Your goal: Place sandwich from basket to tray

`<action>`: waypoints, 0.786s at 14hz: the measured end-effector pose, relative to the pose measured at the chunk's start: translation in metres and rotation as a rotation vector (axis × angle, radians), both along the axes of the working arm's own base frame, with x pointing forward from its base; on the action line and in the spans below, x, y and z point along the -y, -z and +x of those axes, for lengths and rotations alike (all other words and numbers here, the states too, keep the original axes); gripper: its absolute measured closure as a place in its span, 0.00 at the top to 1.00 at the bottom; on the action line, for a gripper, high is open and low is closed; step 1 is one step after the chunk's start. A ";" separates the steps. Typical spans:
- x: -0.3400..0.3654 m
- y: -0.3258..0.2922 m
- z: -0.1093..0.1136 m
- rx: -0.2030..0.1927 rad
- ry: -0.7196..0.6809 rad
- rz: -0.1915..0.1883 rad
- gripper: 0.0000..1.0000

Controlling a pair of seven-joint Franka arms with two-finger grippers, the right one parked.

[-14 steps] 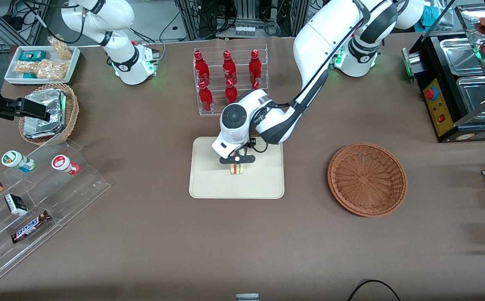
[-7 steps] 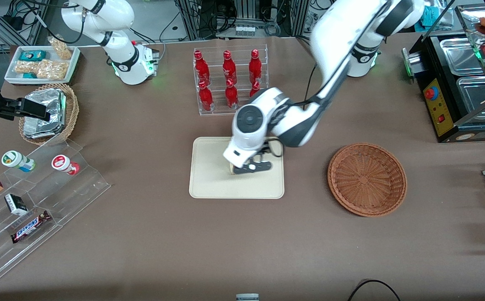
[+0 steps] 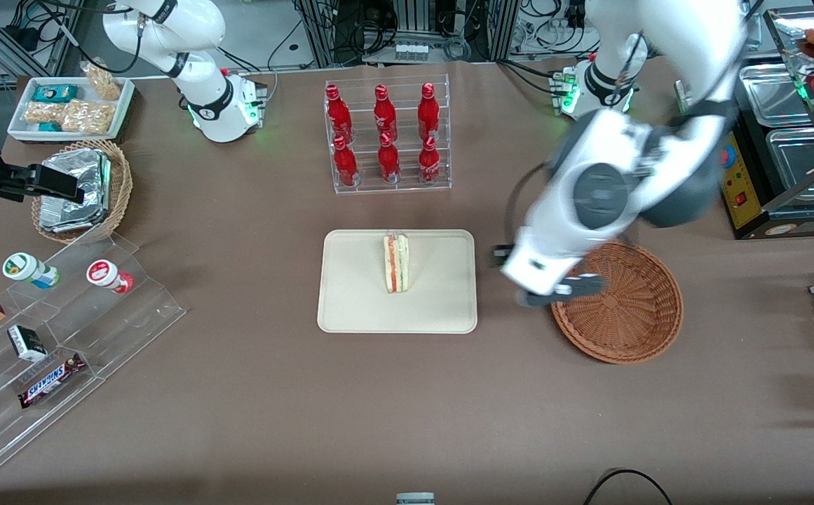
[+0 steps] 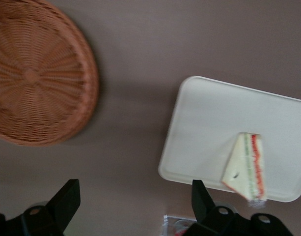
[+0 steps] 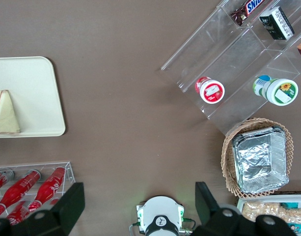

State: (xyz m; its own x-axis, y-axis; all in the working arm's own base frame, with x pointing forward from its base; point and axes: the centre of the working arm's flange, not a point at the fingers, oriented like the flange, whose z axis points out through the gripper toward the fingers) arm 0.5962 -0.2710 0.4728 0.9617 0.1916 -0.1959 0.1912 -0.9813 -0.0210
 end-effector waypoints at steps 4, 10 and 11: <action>-0.098 -0.050 -0.003 -0.063 0.049 -0.002 1.00; -0.122 -0.133 -0.060 -0.078 0.101 0.073 1.00; -0.125 -0.143 -0.067 -0.071 0.098 0.081 1.00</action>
State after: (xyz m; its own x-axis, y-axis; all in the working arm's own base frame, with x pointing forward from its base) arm 0.5291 -0.1464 0.6159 0.9608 0.1156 -0.2519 0.0899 -0.9897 -0.1112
